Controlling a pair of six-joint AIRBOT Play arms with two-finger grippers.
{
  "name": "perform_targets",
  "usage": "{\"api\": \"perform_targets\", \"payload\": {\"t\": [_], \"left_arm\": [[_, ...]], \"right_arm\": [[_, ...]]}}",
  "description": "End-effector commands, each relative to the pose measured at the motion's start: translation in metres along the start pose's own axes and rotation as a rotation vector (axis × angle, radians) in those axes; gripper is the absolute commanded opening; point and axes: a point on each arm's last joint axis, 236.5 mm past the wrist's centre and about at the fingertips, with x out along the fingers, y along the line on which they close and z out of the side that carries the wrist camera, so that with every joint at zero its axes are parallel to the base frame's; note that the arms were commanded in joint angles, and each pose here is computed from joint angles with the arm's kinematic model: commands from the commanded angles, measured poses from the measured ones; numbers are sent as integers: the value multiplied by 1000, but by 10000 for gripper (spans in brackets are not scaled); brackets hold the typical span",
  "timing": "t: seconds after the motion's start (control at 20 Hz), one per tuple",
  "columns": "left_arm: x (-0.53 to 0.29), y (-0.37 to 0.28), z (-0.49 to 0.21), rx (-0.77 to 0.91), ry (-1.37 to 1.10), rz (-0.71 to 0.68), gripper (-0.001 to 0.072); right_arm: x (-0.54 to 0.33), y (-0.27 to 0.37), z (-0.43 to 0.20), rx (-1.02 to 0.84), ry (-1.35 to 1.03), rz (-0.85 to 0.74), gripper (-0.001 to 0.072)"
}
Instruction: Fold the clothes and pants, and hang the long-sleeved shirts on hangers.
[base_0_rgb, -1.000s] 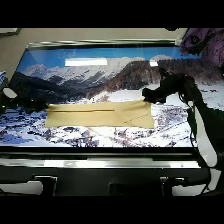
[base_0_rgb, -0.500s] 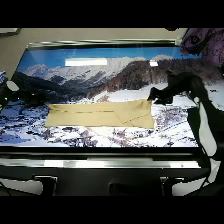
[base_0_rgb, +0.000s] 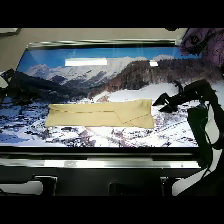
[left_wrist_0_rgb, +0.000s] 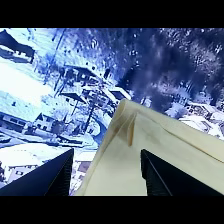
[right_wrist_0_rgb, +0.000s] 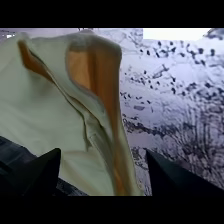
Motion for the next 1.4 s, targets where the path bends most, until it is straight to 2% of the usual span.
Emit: {"api": "perform_targets", "payload": {"t": [0.0, 0.2, 0.25, 0.3, 0.35, 0.4, 0.45, 0.5, 0.55, 0.6, 0.65, 0.95, 1.15, 1.35], "left_arm": [[-6, 2, -4, 3, 11, 9, 484], [-6, 1, -4, 0, 14, 5, 484], [-6, -1, -5, -3, 16, -5, 485], [-6, -4, -5, -8, 18, -15, 485], [-6, -7, -5, -13, 19, -27, 484], [-6, -12, -5, -22, 19, -49, 483], [-7, -20, -5, -36, 18, -81, 478], [-7, -30, -6, -48, 21, -119, 447], [-8, -44, -6, -56, 22, -163, 380], [-8, -60, -8, -53, 23, -203, 217], [-7, -81, -11, -34, 26, -251, 23], [23, -233, -81, 81, 150, -495, 18], [30, -338, -152, 128, 222, -646, 18], [40, -415, -237, 231, 339, -716, 18]], "right_arm": [[36, 4, -5, -17, 72, 59, 612], [71, 23, -15, -64, 132, 46, 603], [77, 31, -21, -81, 153, 46, 539], [82, 38, -26, -96, 173, 48, 424], [84, 45, -28, -115, 177, 45, 257], [80, 51, -25, -127, 154, 40, 58], [72, 59, -19, -125, 114, 35, 28], [59, 66, -13, -123, 63, 17, 27], [44, 73, -9, -118, 19, -12, 27], [28, 78, -9, -116, -18, -48, 27], [11, 85, -13, -113, -46, -87, 27], [-76, 97, -44, -87, -181, -300, 27], [-112, 113, -54, -107, -264, -340, 27], [-141, 126, -54, -135, -304, -382, 27]]}}
